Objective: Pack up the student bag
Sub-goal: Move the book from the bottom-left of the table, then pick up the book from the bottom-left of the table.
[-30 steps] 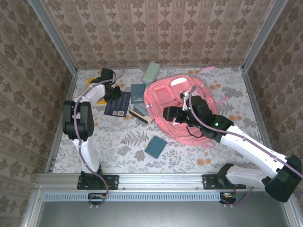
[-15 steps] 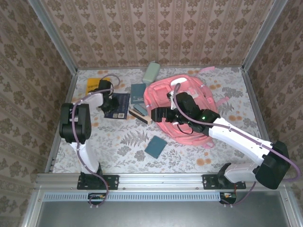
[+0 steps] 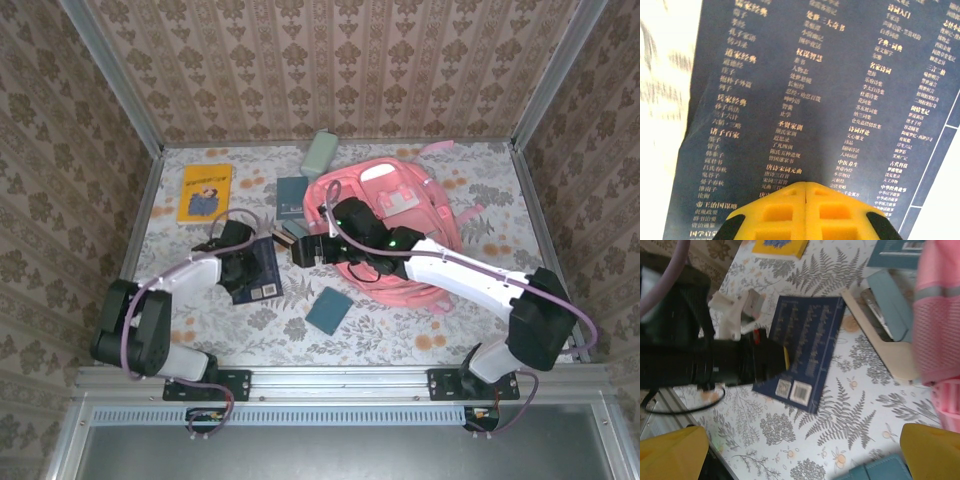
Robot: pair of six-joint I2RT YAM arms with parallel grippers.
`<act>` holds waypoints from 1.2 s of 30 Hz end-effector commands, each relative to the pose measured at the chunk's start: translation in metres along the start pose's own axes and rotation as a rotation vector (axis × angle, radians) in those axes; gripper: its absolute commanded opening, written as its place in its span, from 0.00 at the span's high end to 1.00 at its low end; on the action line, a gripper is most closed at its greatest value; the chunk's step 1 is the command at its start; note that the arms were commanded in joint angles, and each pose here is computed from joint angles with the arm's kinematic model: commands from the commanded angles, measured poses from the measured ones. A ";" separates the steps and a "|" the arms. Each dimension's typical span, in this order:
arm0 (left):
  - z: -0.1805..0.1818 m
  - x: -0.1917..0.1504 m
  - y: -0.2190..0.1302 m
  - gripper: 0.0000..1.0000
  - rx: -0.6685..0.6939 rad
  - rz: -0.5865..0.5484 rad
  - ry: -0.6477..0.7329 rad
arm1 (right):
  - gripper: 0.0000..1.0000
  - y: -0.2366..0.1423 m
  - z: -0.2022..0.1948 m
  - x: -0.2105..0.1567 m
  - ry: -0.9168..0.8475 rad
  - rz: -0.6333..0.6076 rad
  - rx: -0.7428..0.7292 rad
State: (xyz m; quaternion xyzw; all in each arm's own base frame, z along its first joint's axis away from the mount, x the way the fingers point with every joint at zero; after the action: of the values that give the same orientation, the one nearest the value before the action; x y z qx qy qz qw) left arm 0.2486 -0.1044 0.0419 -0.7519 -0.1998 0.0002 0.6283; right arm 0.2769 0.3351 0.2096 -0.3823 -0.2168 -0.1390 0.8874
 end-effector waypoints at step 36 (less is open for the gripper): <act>0.074 -0.053 -0.017 0.78 -0.018 0.032 -0.138 | 0.49 0.145 -0.027 -0.084 0.193 0.301 -0.076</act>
State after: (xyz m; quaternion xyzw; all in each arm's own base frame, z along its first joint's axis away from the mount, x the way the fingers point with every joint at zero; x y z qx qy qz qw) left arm 0.1846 -0.0476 0.0384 -0.7534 -0.2427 0.0499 0.6091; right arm 0.2727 0.4032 0.0610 -0.4463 -0.0737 -0.0549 0.8902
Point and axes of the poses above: each hand's point on the last joint's axis, 136 mm out from that joint toward the fingers, its own y axis out along the fingers, its own z axis along the line the jaws close on, x = y × z, the point moved 2 cm from there along -y, back along the fingers, and after that the axes turned 11 degrees about y, right-handed, at the moved point
